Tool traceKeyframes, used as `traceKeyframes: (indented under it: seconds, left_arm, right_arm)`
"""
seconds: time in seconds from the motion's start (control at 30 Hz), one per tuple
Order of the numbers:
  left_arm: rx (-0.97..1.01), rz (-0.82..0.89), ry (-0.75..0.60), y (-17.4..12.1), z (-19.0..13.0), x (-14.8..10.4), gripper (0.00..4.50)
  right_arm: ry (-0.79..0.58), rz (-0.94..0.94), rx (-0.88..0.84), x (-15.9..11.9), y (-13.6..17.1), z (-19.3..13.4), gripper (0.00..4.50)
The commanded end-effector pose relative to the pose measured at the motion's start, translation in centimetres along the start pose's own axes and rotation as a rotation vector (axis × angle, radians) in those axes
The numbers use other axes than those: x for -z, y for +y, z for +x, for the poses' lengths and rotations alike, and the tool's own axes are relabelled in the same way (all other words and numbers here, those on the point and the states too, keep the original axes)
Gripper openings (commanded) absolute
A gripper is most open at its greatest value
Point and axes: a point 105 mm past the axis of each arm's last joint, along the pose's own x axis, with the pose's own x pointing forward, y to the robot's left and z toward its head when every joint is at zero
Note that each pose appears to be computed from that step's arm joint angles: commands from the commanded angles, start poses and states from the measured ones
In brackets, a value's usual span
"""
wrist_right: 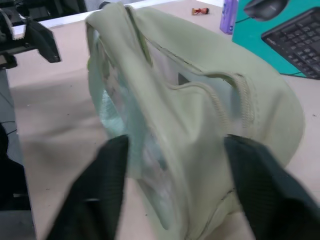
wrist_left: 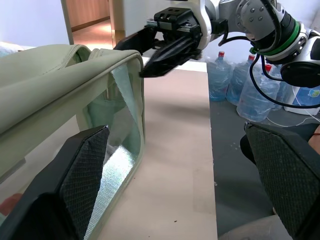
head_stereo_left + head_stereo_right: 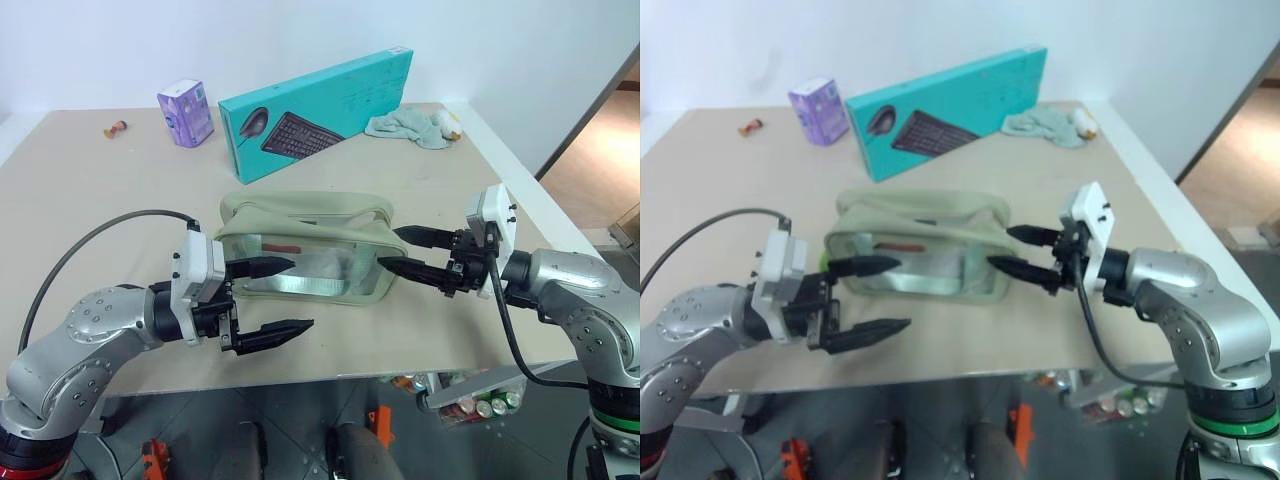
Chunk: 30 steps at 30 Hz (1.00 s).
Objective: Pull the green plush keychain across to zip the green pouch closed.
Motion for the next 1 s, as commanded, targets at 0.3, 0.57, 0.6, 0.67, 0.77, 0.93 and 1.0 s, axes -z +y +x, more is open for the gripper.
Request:
traceKeyframes:
  seconds: [0.3,0.57,0.6,0.67,0.77,0.93,1.0]
  left_arm:
    - [-0.011,0.046,-0.013,0.1,-0.1,-0.7,4.50]
    - [-0.028,0.058,-0.008,0.5,-0.2,-0.6,4.50]
    - [-0.035,0.059,-0.007,0.5,-0.3,-0.6,4.50]
    - [-0.051,0.058,-0.005,0.7,-0.5,-0.5,4.50]
    - [-0.062,0.056,0.000,0.6,-0.6,-0.4,4.50]
    - [-0.135,0.020,-0.027,1.3,-1.2,-0.8,4.50]
    - [-0.228,-0.057,-0.087,2.4,-2.2,-1.4,4.50]
  right_arm:
    - [-0.029,-0.090,0.021,-1.1,-1.2,0.6,0.03]
    - [-0.044,-0.227,-0.019,-3.0,-3.6,2.1,0.03]
    - [-0.040,-0.239,-0.028,-3.0,-3.6,2.1,0.03]
    - [-0.037,-0.263,-0.037,-2.9,-3.8,2.1,0.03]
    - [-0.031,-0.259,-0.043,-2.7,-4.0,2.2,0.03]
    - [-0.014,-0.247,-0.047,-2.1,-3.8,2.2,0.03]
    - [0.000,-0.244,-0.045,-1.8,-3.8,1.9,0.03]
